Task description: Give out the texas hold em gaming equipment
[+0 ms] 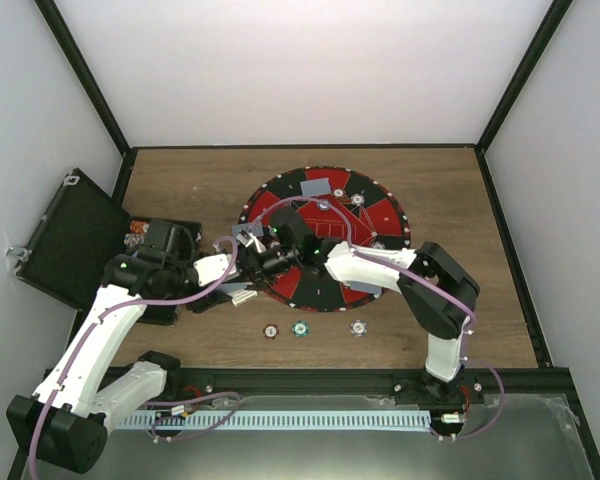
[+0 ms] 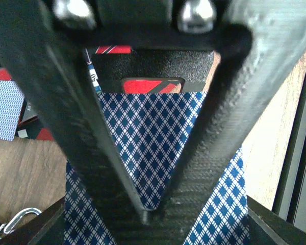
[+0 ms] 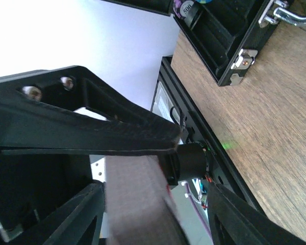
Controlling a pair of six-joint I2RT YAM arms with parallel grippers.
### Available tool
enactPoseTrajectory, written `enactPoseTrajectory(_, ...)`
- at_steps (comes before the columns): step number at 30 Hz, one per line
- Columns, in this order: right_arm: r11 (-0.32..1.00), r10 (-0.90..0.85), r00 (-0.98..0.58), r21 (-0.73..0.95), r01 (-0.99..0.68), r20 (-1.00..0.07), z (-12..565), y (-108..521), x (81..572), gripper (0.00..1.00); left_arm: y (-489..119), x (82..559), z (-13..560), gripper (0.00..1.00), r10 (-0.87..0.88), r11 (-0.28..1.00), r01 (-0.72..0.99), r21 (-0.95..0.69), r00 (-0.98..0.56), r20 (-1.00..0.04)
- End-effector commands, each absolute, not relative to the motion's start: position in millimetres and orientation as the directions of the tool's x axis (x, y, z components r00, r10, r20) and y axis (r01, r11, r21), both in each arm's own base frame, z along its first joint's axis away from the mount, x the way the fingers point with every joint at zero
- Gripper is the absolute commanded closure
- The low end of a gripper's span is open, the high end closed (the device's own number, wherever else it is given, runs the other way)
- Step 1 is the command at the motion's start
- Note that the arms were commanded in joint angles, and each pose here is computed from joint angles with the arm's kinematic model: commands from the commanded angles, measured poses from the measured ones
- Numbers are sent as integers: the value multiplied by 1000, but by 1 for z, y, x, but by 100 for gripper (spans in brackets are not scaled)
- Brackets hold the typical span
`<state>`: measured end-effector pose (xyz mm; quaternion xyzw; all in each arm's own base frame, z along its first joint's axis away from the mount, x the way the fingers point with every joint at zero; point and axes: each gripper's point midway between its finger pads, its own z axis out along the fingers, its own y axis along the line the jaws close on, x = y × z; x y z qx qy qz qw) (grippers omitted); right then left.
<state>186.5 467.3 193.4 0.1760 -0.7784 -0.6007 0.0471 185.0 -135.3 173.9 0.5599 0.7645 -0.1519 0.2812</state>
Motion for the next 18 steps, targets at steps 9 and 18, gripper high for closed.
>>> enactPoseTrajectory(9, 199, -334, -932, 957, -213, -138, 190, 451, 194, 54, -138, 185, 185, 96, 764, 309, 945, 108, -179, -620)
enactPoseTrajectory(18, 218, -284, -948, 953, -210, -144, 189, 426, 205, 70, -137, 185, 184, 96, 767, 309, 945, 110, -179, -616)
